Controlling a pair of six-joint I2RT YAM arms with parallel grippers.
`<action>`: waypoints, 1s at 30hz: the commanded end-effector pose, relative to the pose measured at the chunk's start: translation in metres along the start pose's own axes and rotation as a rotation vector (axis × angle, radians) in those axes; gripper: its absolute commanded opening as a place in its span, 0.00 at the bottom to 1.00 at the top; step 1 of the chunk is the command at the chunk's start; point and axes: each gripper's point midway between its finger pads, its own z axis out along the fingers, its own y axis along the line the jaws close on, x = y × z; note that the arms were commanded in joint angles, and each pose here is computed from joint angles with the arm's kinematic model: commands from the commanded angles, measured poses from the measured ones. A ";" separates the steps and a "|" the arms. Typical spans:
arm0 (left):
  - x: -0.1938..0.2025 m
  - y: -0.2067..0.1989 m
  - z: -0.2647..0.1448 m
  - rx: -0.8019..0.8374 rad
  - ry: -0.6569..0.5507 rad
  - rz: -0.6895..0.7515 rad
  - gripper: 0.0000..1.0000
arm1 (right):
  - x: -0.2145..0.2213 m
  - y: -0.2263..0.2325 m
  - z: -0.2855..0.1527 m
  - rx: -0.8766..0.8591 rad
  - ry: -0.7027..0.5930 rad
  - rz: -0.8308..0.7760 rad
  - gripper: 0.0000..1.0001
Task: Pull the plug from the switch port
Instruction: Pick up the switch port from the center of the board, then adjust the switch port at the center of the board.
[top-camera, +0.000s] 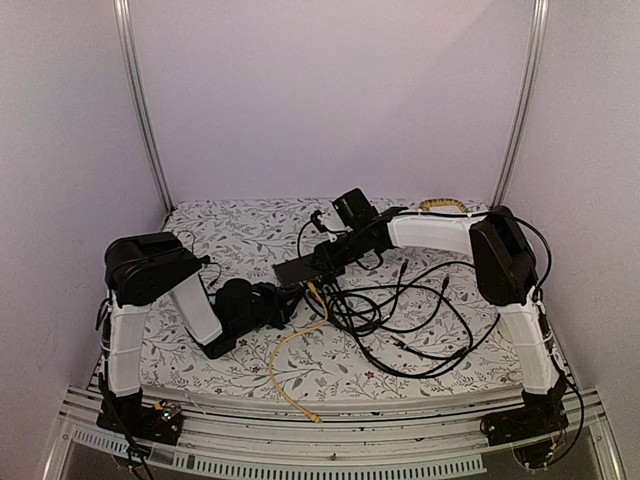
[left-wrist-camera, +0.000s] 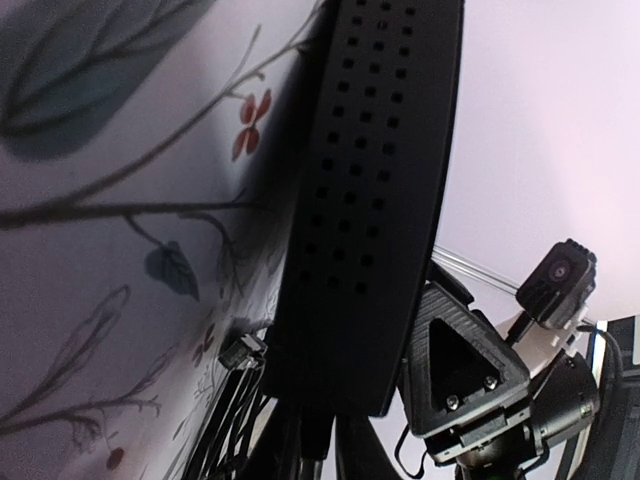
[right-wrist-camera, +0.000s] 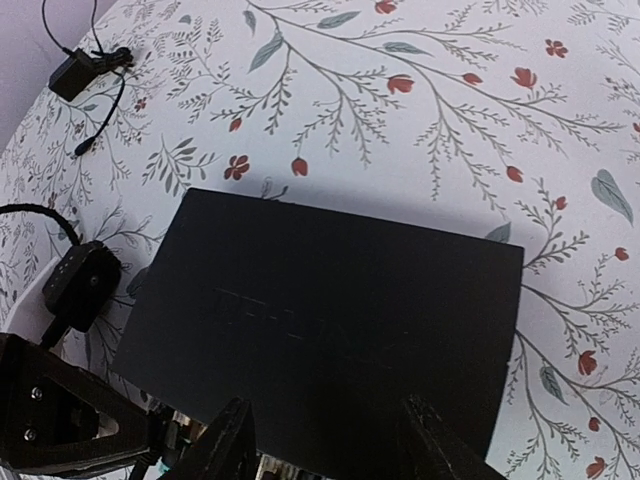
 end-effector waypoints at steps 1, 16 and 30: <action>-0.066 0.159 -0.066 -0.562 -0.218 -0.030 0.13 | -0.016 0.030 -0.021 -0.028 -0.043 -0.071 0.51; -0.067 0.159 -0.067 -0.556 -0.212 -0.021 0.11 | 0.024 0.027 -0.026 0.100 0.036 -0.089 0.47; -0.066 0.159 -0.069 -0.550 -0.209 -0.017 0.10 | 0.031 0.033 -0.009 0.121 0.066 -0.127 0.46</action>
